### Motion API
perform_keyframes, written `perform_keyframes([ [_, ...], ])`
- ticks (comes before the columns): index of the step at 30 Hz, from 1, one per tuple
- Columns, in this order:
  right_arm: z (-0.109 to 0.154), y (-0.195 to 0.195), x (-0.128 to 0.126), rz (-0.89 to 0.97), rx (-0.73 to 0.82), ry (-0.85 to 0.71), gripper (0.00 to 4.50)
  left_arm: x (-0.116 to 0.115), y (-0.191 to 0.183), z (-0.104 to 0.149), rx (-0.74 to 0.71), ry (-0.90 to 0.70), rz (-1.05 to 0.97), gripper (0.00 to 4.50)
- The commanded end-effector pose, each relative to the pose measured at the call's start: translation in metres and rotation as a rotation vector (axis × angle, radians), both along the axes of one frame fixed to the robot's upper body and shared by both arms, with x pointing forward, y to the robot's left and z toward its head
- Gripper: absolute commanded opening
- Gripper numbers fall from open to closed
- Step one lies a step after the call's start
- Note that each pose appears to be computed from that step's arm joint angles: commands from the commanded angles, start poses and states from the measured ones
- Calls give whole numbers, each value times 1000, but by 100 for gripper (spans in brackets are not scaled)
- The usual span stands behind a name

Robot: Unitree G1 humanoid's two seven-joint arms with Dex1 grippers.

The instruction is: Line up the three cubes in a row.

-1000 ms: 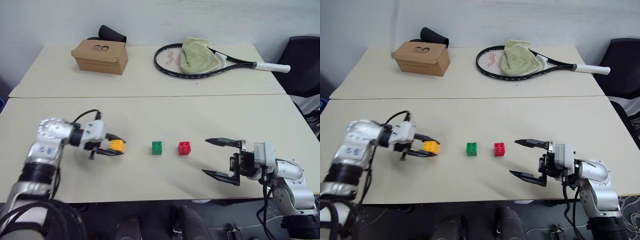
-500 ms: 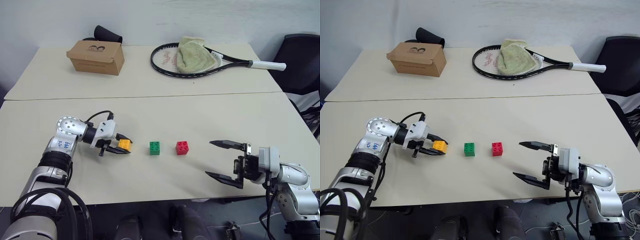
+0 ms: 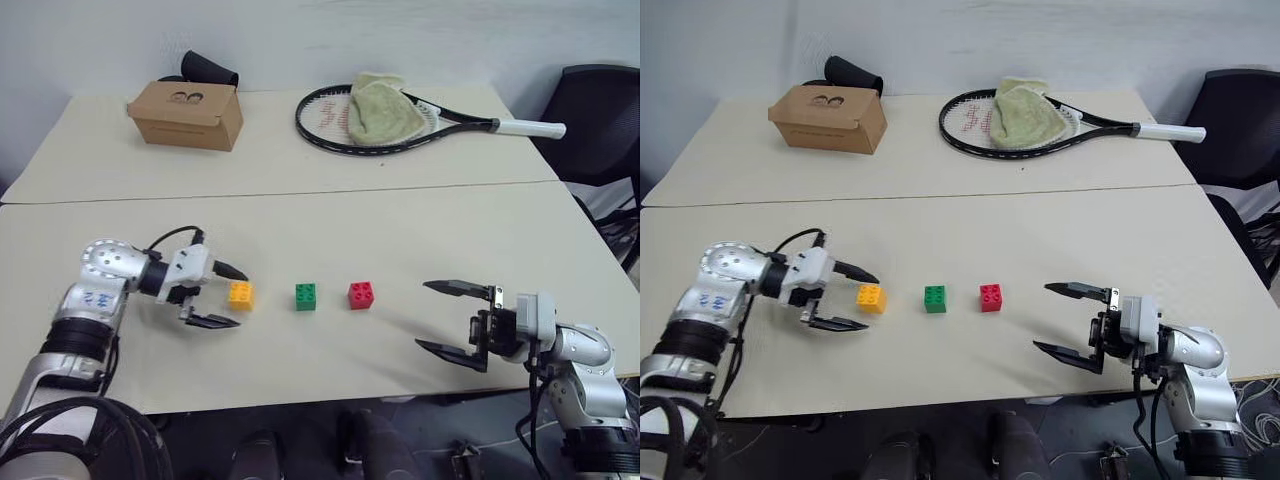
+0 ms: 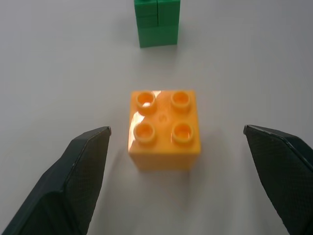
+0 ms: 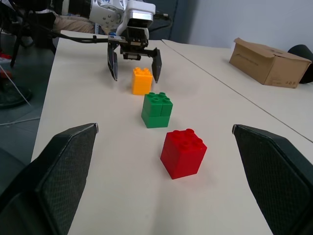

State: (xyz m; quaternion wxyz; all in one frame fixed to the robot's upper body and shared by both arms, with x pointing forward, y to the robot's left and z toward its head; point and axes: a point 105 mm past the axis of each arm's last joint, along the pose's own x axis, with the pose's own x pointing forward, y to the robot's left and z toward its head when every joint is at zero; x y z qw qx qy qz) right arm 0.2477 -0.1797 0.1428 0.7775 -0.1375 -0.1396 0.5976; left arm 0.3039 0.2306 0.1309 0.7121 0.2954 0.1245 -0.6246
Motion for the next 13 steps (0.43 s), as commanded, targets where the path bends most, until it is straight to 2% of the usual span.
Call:
perform_keyframes([
  [1, 21, -16, 1, 12, -54, -30, 450, -15, 28, 23, -24, -76, 64, 448],
  [5, 26, -31, 1, 57, -210, -16, 450, -40, 56, 36, -19, -111, 192, 448],
  [8, 41, -43, 10, 41, -286, -5, 450, -59, 66, 43, -29, -113, 254, 448],
  [13, 48, -44, 20, 25, -312, 10, 450, -67, 68, 39, -28, -128, 321, 448],
])
